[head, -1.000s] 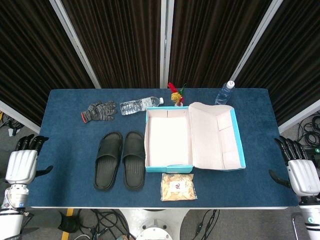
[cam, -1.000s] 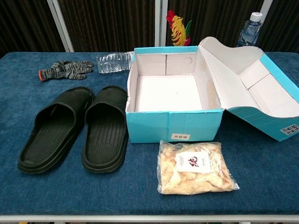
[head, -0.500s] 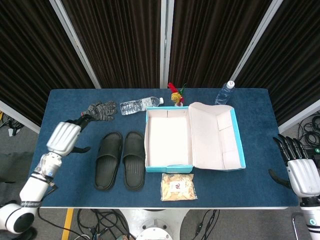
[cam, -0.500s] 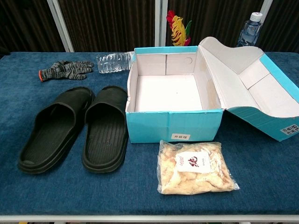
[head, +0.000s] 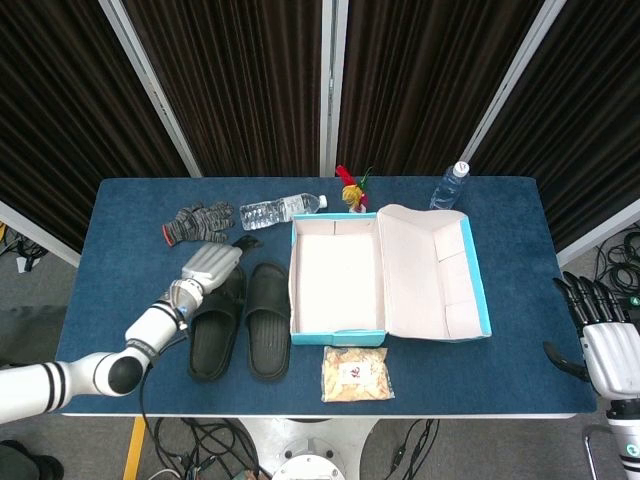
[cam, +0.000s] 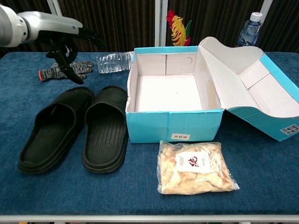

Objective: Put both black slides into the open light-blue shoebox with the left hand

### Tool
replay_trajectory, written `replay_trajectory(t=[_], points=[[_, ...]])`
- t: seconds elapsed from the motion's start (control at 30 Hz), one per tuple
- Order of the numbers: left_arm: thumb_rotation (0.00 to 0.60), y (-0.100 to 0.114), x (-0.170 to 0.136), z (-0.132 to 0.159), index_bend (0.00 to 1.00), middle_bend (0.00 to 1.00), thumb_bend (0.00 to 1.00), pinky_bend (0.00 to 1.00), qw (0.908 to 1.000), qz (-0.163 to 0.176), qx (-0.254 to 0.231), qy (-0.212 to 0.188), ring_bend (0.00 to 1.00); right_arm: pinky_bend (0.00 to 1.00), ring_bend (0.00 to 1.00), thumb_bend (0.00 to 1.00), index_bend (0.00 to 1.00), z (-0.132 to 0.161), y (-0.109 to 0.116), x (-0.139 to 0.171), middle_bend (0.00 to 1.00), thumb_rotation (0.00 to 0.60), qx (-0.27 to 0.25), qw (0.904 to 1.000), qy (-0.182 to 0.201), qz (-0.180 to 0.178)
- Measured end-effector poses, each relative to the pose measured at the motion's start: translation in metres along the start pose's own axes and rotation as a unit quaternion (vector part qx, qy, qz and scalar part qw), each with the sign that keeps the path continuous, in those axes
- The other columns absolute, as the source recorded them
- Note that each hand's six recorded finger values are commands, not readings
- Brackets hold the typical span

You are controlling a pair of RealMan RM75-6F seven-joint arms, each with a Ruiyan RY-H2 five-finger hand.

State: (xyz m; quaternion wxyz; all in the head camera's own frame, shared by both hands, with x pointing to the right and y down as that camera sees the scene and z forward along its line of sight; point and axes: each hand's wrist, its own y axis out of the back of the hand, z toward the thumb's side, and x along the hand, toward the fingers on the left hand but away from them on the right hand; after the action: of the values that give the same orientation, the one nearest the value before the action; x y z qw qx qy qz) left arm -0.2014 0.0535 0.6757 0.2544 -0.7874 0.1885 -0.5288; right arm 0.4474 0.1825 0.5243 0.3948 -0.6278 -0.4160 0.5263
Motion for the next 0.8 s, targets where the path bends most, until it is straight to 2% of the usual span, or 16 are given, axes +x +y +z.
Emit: replay_trajectory(t=[0.33, 0.8], points=[[0.600, -0.037, 0.025, 0.024, 0.07, 0.03, 0.00, 0.84, 0.9965, -0.071, -0.002, 0.044, 0.66, 0.01, 0.00, 0.15, 0.00, -0.003, -0.001, 0.000, 0.04, 0.600, -0.002, 1.0000, -0.001, 0.003], [0.600, -0.055, 0.052, 0.023, 0.07, 0.03, 0.00, 0.84, 0.9907, -0.097, -0.005, 0.096, 0.67, 0.01, 0.00, 0.15, 0.00, -0.008, -0.001, 0.004, 0.04, 0.600, -0.004, 1.0000, -0.008, 0.002]])
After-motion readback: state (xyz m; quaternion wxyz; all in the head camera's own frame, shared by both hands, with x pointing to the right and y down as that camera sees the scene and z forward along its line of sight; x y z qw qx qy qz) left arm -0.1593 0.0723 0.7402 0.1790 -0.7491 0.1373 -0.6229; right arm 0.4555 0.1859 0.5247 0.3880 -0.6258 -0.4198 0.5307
